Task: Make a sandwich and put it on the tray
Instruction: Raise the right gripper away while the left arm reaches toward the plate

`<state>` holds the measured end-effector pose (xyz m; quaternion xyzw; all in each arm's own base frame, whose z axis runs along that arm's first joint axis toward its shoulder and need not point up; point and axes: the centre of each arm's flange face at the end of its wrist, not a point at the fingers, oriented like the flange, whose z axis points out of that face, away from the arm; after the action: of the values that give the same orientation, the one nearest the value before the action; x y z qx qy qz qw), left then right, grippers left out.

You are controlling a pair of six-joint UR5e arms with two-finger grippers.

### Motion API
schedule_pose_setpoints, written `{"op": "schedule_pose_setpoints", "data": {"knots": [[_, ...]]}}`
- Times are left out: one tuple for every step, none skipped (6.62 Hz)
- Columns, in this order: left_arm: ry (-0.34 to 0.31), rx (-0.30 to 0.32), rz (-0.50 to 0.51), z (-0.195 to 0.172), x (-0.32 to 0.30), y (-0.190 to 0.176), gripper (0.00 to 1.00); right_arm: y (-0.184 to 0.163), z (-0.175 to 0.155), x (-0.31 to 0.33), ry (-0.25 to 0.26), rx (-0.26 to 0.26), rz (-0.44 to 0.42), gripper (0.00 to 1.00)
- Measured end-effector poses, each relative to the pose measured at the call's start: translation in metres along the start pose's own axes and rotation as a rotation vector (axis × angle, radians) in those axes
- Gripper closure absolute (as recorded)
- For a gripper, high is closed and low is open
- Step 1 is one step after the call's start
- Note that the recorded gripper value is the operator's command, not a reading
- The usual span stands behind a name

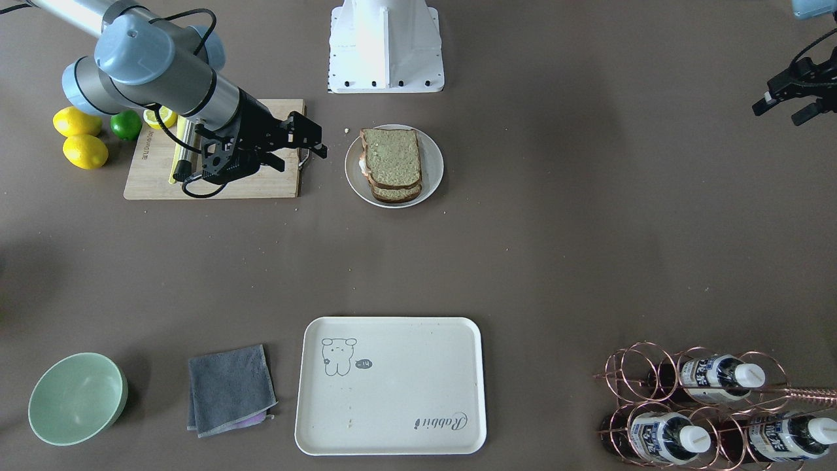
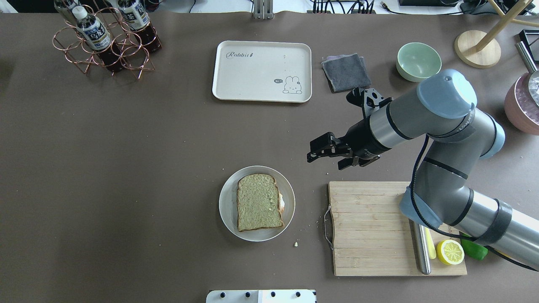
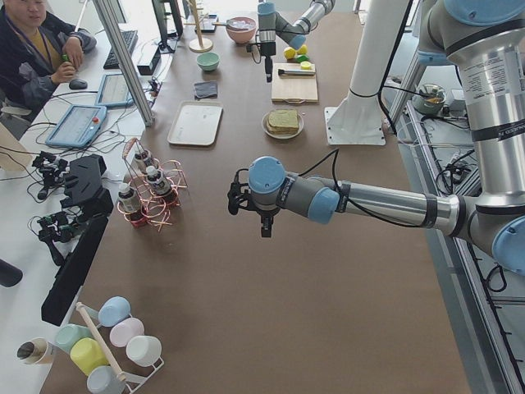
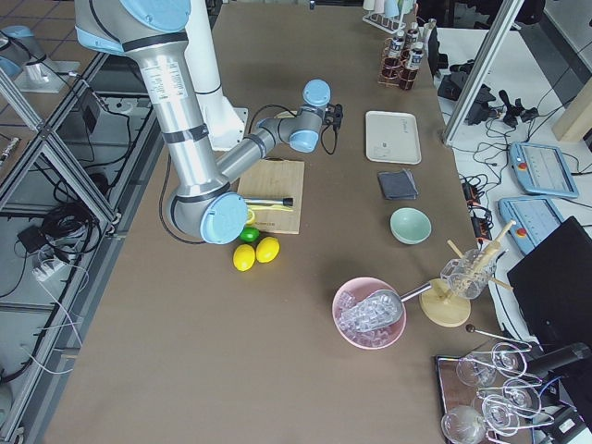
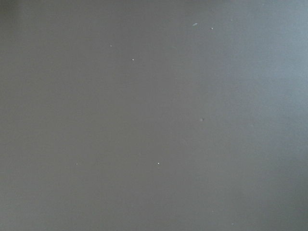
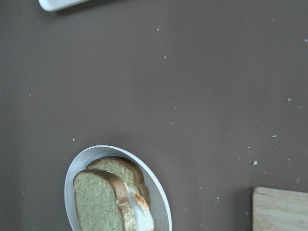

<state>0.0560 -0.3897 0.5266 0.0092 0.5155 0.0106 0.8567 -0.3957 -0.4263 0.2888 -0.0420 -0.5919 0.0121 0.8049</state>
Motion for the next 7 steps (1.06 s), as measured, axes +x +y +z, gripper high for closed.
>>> {"op": "schedule_pose_setpoints", "data": {"knots": [[0.029,-0.011,-0.032,0.025,0.042,-0.007,0.03,-0.012,-0.024,0.025,0.026,0.014,0.023,0.0],[0.04,-0.027,-0.052,0.051,0.085,-0.015,0.07,-0.022,-0.043,0.056,0.053,0.031,0.025,0.0],[0.047,-0.051,-0.042,0.079,0.126,-0.02,0.07,-0.03,-0.061,0.091,0.081,0.047,0.016,0.0],[0.058,-0.069,-0.03,0.1,0.162,-0.022,0.06,-0.036,-0.081,0.123,0.103,0.058,0.002,0.0],[0.065,-0.076,-0.036,0.123,0.204,-0.022,0.02,-0.04,-0.101,0.153,0.119,0.067,-0.017,0.0],[0.06,-0.065,-0.034,0.153,0.25,-0.012,0.02,-0.041,-0.12,0.18,0.133,0.076,-0.029,0.0],[0.048,-0.03,-0.043,0.183,0.29,0.005,0.02,-0.041,-0.136,0.206,0.149,0.082,-0.038,0.0]]}}
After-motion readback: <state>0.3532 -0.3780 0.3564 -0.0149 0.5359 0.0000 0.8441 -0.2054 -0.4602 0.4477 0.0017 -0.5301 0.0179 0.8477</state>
